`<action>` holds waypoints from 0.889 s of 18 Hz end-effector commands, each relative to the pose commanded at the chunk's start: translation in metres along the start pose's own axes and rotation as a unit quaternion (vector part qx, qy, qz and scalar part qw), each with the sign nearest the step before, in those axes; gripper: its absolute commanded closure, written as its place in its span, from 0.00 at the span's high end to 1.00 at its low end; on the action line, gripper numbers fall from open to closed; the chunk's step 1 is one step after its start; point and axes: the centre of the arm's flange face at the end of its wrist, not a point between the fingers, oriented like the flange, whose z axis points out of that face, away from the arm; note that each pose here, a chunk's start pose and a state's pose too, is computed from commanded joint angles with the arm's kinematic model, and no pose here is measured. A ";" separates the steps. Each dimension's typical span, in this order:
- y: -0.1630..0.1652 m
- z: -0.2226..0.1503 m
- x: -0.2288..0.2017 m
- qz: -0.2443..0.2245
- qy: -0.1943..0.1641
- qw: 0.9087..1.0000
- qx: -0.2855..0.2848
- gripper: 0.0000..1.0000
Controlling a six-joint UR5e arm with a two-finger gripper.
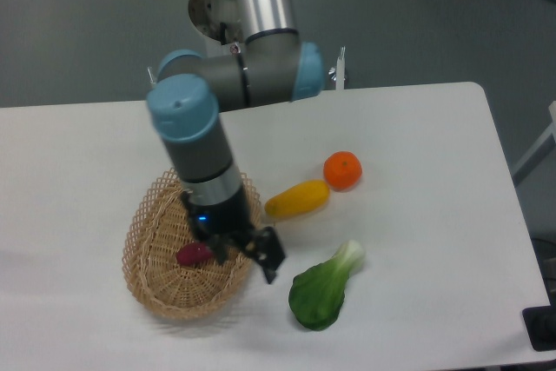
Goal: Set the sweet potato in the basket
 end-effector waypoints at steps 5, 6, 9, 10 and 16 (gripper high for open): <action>0.062 -0.003 -0.057 0.050 0.018 0.998 -0.036 1.00; 0.071 -0.007 -0.065 0.067 0.020 0.997 -0.040 1.00; 0.099 -0.016 -0.088 0.113 0.034 0.993 -0.031 1.00; 0.109 -0.016 -0.095 0.122 0.040 0.991 -0.031 1.00; 0.136 -0.030 -0.111 0.172 0.060 0.983 -0.018 1.00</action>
